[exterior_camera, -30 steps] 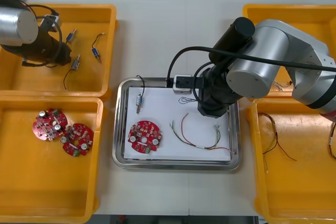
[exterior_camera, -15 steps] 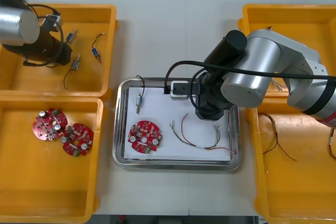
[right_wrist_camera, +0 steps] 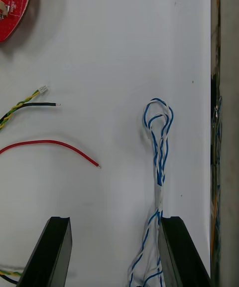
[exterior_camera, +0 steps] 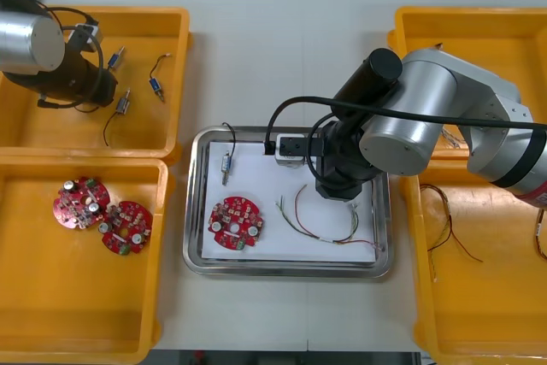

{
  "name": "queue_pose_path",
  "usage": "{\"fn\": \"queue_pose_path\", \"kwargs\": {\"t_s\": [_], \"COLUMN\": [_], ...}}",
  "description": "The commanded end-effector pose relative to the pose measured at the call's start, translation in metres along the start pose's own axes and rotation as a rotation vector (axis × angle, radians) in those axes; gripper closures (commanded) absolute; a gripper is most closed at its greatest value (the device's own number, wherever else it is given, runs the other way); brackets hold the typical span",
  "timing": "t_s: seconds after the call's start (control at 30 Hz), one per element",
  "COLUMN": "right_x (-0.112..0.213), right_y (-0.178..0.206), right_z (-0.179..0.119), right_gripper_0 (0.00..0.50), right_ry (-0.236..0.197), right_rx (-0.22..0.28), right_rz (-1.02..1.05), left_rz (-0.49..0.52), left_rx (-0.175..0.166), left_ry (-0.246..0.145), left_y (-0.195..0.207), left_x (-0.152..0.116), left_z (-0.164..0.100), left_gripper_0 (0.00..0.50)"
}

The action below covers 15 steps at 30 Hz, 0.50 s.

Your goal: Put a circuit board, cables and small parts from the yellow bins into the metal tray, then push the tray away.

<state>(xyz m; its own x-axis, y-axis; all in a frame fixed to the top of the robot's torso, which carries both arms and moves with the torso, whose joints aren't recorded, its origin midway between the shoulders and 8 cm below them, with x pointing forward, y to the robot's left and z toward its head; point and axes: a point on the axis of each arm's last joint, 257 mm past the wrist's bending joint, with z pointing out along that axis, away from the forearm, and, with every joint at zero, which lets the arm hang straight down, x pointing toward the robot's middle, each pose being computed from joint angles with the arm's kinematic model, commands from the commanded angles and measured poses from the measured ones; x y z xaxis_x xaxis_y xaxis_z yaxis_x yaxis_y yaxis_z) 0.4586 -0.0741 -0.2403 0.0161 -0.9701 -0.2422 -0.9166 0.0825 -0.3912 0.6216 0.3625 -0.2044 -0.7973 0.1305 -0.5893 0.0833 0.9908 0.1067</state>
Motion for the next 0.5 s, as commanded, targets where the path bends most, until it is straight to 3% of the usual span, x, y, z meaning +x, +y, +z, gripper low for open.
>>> {"fn": "queue_pose_path", "kwargs": {"t_s": [0.03, 0.13, 0.5], "right_x": [-0.02, -0.018, -0.01], "right_y": [-0.004, -0.006, -0.012], "right_z": [-0.009, -0.014, -0.059], "right_gripper_0": [0.0, 0.0, 0.0], "right_ry": [-0.03, -0.021, 0.07], "right_rx": [0.007, 0.005, -0.02], "right_rz": [0.007, 0.018, 0.098], "left_rz": [0.052, 0.049, 0.04], "left_rx": [-0.033, -0.033, -0.026], "left_ry": [-0.015, 0.006, 0.078], "left_y": [0.023, 0.028, 0.042], "left_x": [-0.015, -0.009, 0.015], "left_z": [-0.018, -0.02, -0.025], "left_gripper_0": [0.5, 0.5, 0.5]}}
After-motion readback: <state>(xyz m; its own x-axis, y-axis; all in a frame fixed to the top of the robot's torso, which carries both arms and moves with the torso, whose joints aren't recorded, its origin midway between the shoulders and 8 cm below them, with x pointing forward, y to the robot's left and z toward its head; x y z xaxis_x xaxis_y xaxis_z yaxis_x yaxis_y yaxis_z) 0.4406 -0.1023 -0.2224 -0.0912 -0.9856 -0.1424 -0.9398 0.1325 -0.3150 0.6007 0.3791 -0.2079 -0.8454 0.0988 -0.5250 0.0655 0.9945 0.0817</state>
